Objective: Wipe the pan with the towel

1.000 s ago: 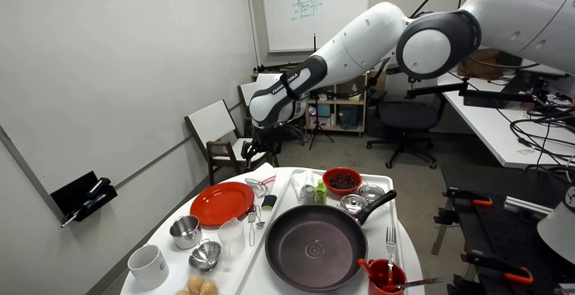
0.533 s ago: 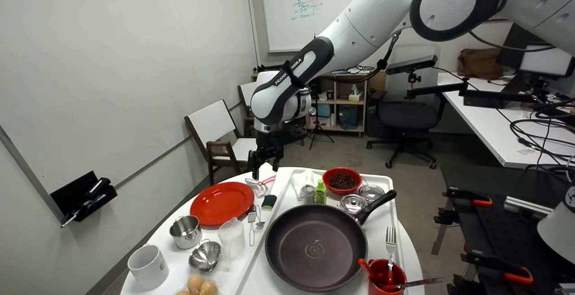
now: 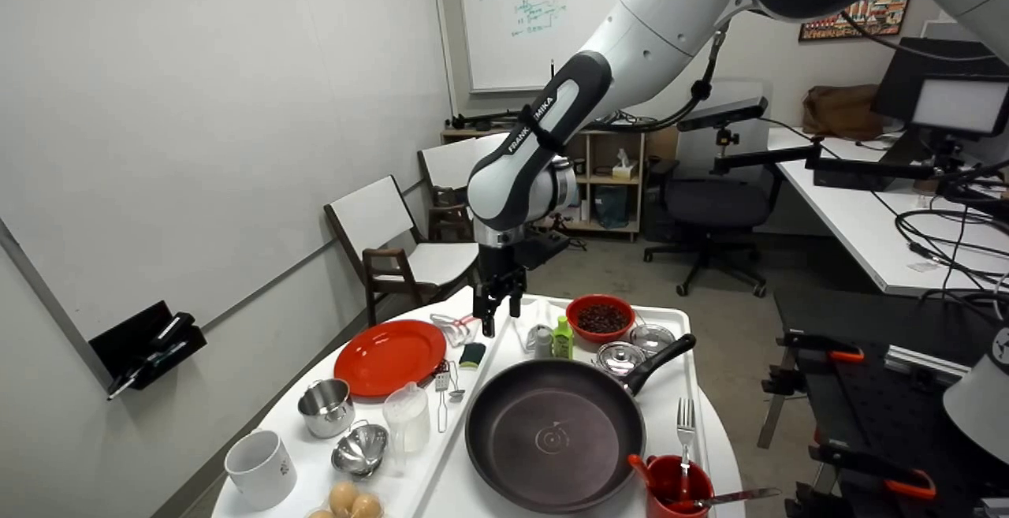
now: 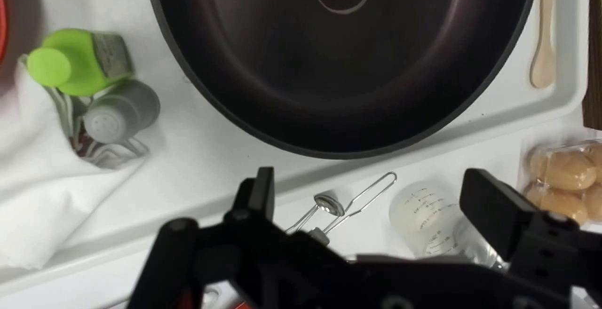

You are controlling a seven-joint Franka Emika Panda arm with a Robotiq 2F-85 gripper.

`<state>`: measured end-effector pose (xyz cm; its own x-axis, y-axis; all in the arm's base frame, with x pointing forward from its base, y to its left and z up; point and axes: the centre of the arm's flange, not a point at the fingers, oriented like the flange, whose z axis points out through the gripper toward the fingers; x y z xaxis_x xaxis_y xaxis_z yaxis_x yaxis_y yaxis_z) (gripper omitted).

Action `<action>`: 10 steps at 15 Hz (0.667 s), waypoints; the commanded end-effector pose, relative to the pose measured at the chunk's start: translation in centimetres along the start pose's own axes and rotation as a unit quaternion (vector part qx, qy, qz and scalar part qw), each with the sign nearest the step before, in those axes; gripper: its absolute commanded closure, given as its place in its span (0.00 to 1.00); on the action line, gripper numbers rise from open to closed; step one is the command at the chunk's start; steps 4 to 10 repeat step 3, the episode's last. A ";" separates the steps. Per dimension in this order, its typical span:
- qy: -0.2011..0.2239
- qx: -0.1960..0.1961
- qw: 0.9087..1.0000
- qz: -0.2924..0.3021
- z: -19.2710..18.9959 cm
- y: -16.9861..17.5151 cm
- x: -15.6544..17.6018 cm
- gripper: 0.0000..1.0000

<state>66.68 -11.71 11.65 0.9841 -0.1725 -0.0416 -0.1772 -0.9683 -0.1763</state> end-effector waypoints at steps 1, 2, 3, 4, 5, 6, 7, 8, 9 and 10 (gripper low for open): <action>0.001 0.000 1.000 0.000 0.0 0.0 0.1 0.00; 0.002 0.000 1.000 0.000 -0.1 0.1 0.2 0.00; 0.003 0.000 1.000 0.001 -0.1 0.2 0.2 0.00; 0.003 0.000 1.000 0.001 -0.1 0.2 0.2 0.00; 0.003 0.000 1.000 0.001 -0.1 0.2 0.2 0.00; 0.003 0.000 1.000 0.001 -0.1 0.2 0.2 0.00; 0.003 0.000 1.000 0.001 -0.1 0.2 0.2 0.00; 0.003 0.000 1.000 0.001 -0.1 0.2 0.2 0.00; 0.003 0.000 1.000 0.001 -0.1 0.2 0.2 0.00; 0.003 0.000 1.000 0.001 -0.1 0.2 0.2 0.00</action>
